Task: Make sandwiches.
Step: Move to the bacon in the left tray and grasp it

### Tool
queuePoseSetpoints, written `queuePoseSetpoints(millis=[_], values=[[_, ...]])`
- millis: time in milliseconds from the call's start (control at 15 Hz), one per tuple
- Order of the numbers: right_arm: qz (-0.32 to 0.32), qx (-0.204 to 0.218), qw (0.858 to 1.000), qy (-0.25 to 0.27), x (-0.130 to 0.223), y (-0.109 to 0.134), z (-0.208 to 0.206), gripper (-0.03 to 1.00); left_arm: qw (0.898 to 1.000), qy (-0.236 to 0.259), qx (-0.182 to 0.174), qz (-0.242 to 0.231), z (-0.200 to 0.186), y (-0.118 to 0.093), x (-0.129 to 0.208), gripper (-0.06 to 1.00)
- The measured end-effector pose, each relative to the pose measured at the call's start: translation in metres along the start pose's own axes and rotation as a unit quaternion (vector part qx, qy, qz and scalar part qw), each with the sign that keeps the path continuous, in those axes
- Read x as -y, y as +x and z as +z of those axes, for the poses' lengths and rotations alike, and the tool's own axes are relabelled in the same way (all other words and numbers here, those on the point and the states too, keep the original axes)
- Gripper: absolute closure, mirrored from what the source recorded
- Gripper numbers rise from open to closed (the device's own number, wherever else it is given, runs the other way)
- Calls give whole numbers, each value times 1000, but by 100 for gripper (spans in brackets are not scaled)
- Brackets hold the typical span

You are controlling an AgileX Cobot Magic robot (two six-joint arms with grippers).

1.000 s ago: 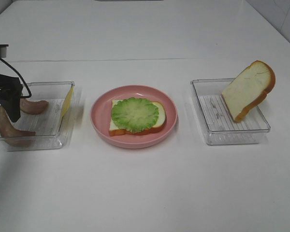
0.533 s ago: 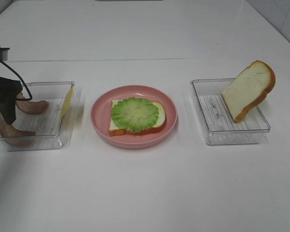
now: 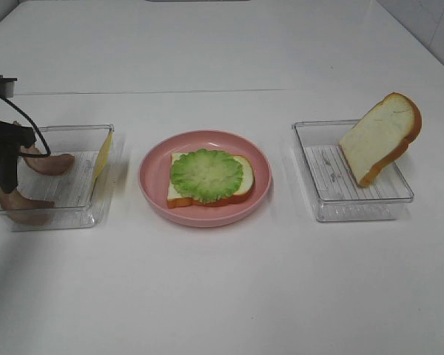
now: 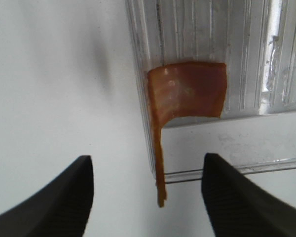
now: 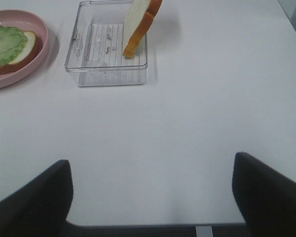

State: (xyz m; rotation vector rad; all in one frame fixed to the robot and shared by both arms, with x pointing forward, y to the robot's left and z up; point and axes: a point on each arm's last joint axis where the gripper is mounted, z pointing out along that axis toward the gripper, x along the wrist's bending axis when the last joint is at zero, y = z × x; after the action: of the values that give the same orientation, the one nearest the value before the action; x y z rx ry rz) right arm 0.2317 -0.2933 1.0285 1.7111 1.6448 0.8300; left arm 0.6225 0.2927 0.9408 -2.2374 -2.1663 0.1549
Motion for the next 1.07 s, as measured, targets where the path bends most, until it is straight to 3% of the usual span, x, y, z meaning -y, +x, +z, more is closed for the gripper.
queuePoseSetpoints(millis=[133,333,600,733,800,867,1067], values=[[0,0,1000,0,0,0,0,12,1000,-6,0,-3,0,0,-1,50],[0,0,1000,0,0,0,0,12,999,-20,0,-39,0,0,-4,53],[0,0,1000,0,0,0,0,12,999,-22,4,-44,0,0,-4,58],[0,0,1000,0,0,0,0,12,999,-22,4,-44,0,-1,-4,77],[0,0,1000,0,0,0,0,12,999,-22,4,-44,0,-1,-4,81],[0,0,1000,0,0,0,0,12,999,-22,4,-41,0,-1,-4,94],[0,0,1000,0,0,0,0,12,999,-22,4,-29,0,-1,-4,94]])
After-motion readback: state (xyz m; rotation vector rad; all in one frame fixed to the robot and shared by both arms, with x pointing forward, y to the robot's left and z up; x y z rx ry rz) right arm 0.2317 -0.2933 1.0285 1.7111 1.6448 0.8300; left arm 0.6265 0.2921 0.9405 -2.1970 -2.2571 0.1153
